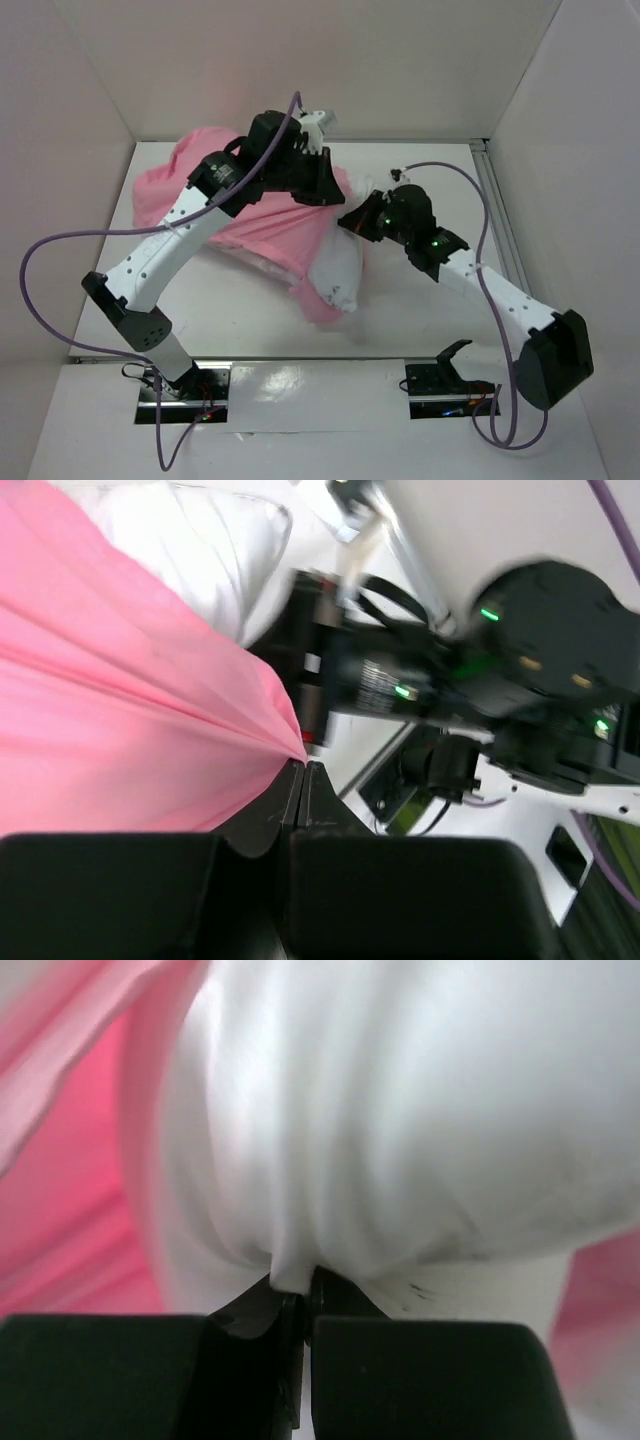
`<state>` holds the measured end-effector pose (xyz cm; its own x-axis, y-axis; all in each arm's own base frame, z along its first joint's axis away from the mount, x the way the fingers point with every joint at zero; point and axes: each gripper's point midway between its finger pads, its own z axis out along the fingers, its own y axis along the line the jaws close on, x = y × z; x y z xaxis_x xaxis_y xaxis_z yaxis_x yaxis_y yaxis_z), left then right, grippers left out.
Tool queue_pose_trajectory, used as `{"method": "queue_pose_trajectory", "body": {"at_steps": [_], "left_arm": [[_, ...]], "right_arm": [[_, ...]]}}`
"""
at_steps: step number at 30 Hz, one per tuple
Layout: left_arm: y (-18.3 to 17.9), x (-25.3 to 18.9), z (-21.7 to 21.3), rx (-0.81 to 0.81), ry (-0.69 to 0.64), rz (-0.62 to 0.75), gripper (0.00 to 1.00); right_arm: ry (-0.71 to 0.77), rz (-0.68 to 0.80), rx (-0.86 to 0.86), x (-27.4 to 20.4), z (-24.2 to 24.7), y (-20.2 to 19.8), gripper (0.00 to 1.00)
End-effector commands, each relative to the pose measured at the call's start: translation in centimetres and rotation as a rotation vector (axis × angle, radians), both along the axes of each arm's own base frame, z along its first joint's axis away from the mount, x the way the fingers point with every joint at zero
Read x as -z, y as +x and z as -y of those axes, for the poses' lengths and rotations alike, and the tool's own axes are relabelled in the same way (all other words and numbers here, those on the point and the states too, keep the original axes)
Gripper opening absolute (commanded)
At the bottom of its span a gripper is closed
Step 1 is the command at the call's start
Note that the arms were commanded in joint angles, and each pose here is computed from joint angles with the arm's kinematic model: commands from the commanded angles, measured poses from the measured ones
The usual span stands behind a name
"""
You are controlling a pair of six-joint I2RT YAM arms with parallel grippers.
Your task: Put the pillow into the pillowcase
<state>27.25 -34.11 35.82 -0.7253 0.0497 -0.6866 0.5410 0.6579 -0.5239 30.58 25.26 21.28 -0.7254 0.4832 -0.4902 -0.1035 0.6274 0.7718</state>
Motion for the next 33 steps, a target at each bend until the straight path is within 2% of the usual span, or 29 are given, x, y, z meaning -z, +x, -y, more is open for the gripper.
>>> {"method": "queue_pose_trajectory", "body": {"at_steps": [1, 4, 5, 8, 10, 11, 13, 14, 15, 17, 18, 19, 20, 21, 22, 23, 26, 27, 30, 31, 33], "left_arm": [[-2.4, -7.8, 1.3, 0.129, -0.181, 0.118, 0.00], [-1.7, -6.6, 0.7, 0.094, -0.147, 0.098, 0.00], [-2.5, -6.8, 0.0, 0.094, -0.146, 0.098, 0.00], [-3.5, -2.7, -1.2, 0.063, -0.083, 0.005, 0.00], [-6.0, 1.9, -2.9, 0.058, -0.040, -0.109, 0.00], [-6.5, 1.7, -2.7, 0.073, -0.056, -0.133, 0.00], [-9.7, 5.0, -2.6, 0.147, -0.050, -0.231, 0.00], [-10.0, 5.9, -2.9, 0.146, -0.036, -0.248, 0.00], [-10.2, 6.9, -3.3, 0.135, -0.009, -0.272, 0.03], [-9.4, 7.4, -5.6, 0.027, 0.070, -0.283, 0.31], [-8.7, 7.1, -6.4, -0.004, 0.089, -0.262, 0.46], [-7.6, 5.8, -7.0, -0.057, 0.089, -0.214, 0.73], [-7.3, 5.1, -7.8, -0.074, 0.102, -0.175, 0.80], [-6.4, 4.3, -8.5, -0.108, 0.104, -0.144, 0.83], [-5.1, 2.5, -9.3, -0.175, 0.098, -0.081, 0.83], [-3.9, 2.9, -9.5, -0.206, 0.133, -0.077, 0.80], [-0.8, 2.4, -10.3, -0.286, 0.210, -0.015, 0.76], [1.1, 3.9, -10.0, -0.306, 0.268, -0.032, 0.75], [4.9, 3.0, -9.6, -0.399, 0.306, 0.026, 0.72], [6.5, 4.9, -8.8, -0.410, 0.353, 0.004, 0.70], [9.0, 3.3, -8.3, -0.468, 0.344, 0.061, 0.69]], "right_arm": [[0.143, 0.261, 0.030, -10.2, 0.0, 0.8, 0.00], [0.125, 0.222, 0.046, -8.5, 0.4, 0.5, 0.00], [0.129, 0.210, 0.049, -8.0, 0.3, 0.5, 0.00], [0.126, 0.164, 0.033, -5.8, 0.6, 0.4, 0.00], [0.109, 0.125, 0.025, -3.8, 0.6, 0.5, 0.00], [0.099, 0.123, 0.022, -3.4, 0.6, 0.6, 0.00], [0.074, 0.087, 0.033, -1.4, 1.4, 1.0, 0.00], [0.063, 0.083, 0.030, -1.0, 1.6, 1.3, 0.00], [0.055, 0.060, 0.012, -0.3, 1.7, 1.2, 0.00], [0.022, 0.062, -0.013, 0.5, 2.4, 1.4, 0.00], [0.008, 0.058, -0.047, 0.6, 2.1, 1.1, 0.07], [-0.015, 0.049, -0.060, 0.3, 2.5, 1.1, 0.21], [-0.062, 0.057, -0.085, 0.8, 2.8, 1.1, 0.39], [-0.101, 0.012, -0.099, 1.6, 3.2, 0.4, 0.65], [-0.124, 0.010, -0.111, 1.6, 3.4, 0.2, 0.73], [-0.155, 0.011, -0.104, 1.8, 4.0, 0.4, 0.78], [-0.167, 0.019, -0.055, 0.9, 5.8, 0.5, 0.83], [-0.160, 0.023, -0.048, 0.8, 6.3, 0.3, 0.83], [-0.147, 0.024, 0.007, 0.6, 8.0, 1.2, 0.85], [-0.149, 0.014, 0.023, 0.9, 8.5, 1.5, 0.86], [-0.135, -0.008, 0.079, 0.9, 9.8, 2.5, 0.88]]}}
